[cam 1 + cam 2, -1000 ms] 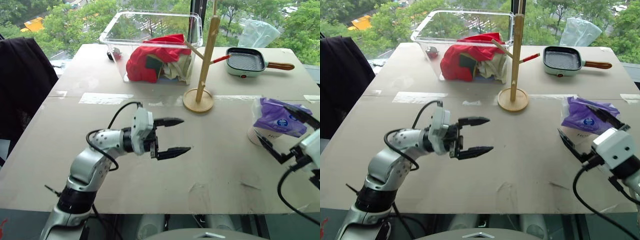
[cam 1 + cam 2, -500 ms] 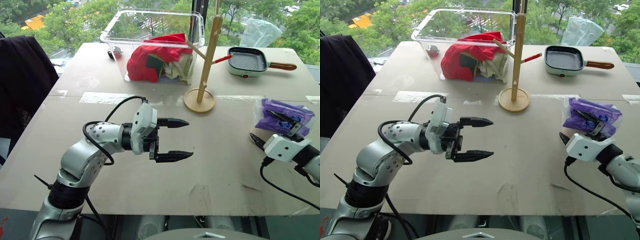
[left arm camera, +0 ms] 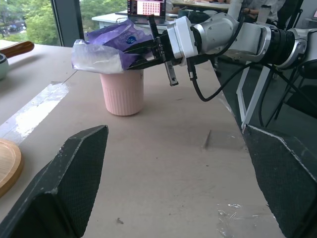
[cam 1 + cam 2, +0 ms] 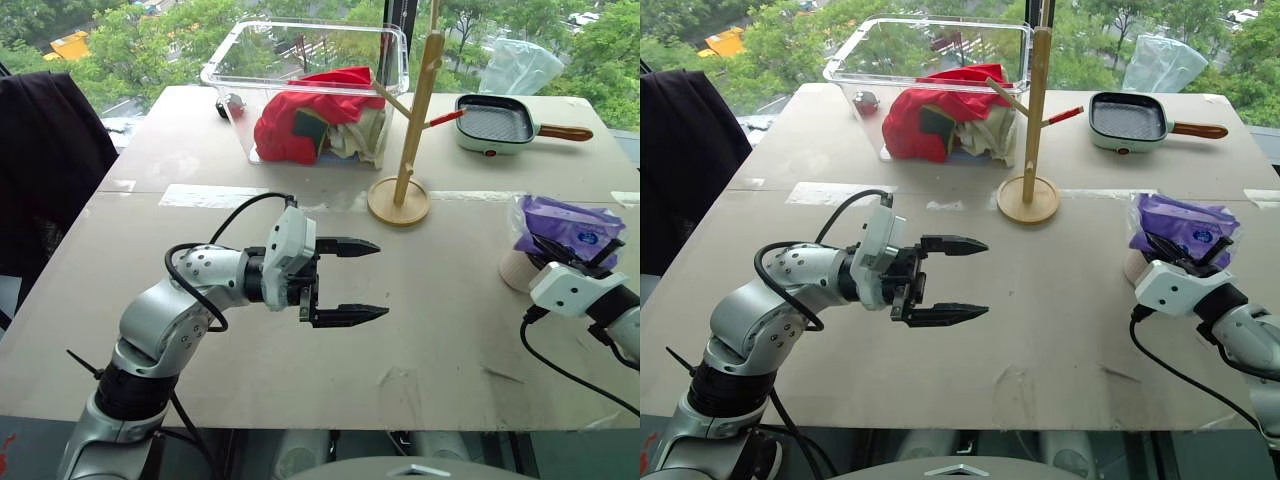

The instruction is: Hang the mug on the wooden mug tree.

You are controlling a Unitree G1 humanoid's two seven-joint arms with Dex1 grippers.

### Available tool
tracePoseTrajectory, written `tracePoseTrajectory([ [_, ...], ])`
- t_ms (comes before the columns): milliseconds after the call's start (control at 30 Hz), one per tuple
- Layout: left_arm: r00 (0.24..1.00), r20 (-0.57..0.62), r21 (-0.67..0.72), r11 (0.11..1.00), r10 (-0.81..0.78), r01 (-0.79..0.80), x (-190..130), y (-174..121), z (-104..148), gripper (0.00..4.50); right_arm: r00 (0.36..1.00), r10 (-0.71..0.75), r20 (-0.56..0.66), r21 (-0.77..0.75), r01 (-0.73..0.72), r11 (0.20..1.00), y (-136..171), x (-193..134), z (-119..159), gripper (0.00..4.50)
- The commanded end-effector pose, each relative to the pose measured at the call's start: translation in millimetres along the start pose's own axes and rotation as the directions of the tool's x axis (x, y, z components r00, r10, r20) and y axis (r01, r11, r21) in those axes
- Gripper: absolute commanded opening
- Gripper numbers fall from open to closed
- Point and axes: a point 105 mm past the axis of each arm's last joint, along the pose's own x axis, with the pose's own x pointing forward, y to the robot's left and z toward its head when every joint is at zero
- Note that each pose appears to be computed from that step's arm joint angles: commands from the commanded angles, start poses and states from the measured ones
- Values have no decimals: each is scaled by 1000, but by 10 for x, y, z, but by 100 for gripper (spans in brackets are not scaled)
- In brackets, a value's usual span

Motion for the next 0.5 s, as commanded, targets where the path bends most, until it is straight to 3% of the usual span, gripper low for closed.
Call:
tracePoseTrajectory([
  [33,999,41,41,999,-32,30,40,-22,118,450,986,-160,35,-36,161,986,-381,-91,134,2],
  [133,997,70,39,998,-43,40,112,1,141,450,967,-253,-15,-60,251,966,-605,-241,75,2],
  [267,991,131,35,999,-38,33,277,79,199,450,921,-343,-182,-89,332,939,-878,-579,-260,2],
  [367,988,143,33,998,-51,47,386,87,202,450,878,-362,-312,-50,365,930,-917,-797,-552,2],
  [500,980,176,38,996,-90,85,627,125,217,450,823,-314,-474,16,364,931,-753,-1002,-1014,2],
])
